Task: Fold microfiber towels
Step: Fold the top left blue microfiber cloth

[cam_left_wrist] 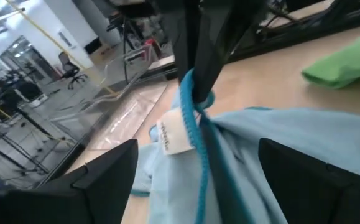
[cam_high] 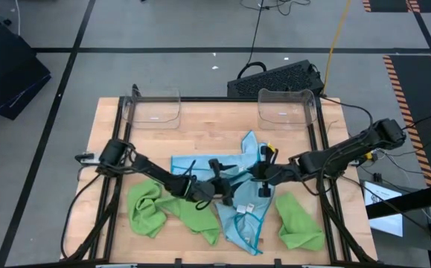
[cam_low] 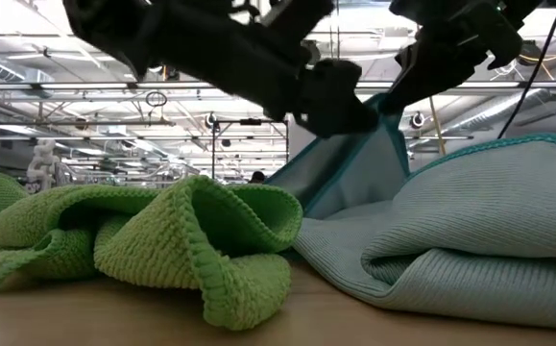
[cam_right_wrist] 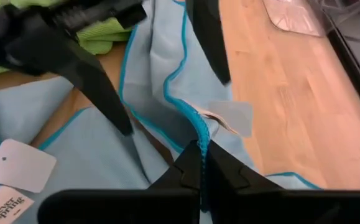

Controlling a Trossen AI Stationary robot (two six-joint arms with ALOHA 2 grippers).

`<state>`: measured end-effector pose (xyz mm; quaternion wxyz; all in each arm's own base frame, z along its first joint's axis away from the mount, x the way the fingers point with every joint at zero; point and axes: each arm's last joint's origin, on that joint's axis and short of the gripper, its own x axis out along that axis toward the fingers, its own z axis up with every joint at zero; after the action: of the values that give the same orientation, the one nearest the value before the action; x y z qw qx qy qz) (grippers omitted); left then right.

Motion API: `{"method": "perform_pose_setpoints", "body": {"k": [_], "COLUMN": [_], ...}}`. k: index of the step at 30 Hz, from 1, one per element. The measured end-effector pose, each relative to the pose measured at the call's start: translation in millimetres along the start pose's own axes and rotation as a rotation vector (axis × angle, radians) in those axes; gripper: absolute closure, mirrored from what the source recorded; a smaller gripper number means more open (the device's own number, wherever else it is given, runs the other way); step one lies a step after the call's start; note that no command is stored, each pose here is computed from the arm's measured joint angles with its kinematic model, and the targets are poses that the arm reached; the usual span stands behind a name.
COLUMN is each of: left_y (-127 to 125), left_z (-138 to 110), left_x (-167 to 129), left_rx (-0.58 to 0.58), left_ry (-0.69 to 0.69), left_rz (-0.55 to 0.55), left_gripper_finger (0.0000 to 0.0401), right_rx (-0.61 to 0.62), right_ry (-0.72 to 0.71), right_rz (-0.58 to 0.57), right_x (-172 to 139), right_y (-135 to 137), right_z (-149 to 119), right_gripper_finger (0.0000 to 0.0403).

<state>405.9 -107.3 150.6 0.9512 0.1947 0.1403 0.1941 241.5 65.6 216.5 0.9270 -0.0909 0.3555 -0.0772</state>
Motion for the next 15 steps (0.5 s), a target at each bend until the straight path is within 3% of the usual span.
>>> {"method": "perform_pose_setpoints", "body": {"k": [4, 8, 12, 15], "left_y": [2, 8, 17, 17], "left_z": [-4, -11, -16, -17], "left_x": [8, 15, 22, 23], "left_rx": [-0.058, -0.069, -0.055, -0.024], "left_ry": [-0.022, 0.025, 0.043, 0.046], "left_rz": [-0.092, -0.041, -0.056, -0.064], "left_gripper_finger": [0.0064, 0.0076, 0.0125, 0.0186], "right_rx": [0.031, 0.06, 0.077, 0.085], "right_ry": [-0.003, -0.009, -0.037, -0.038], "right_rz": [-0.006, 0.008, 0.033, 0.033], "right_x": [2, 3, 3, 3], "right_y": [-3, -5, -5, -6], "right_z": [1, 2, 5, 6], "right_gripper_finger": [0.0401, 0.0401, 0.0401, 0.0401]}}
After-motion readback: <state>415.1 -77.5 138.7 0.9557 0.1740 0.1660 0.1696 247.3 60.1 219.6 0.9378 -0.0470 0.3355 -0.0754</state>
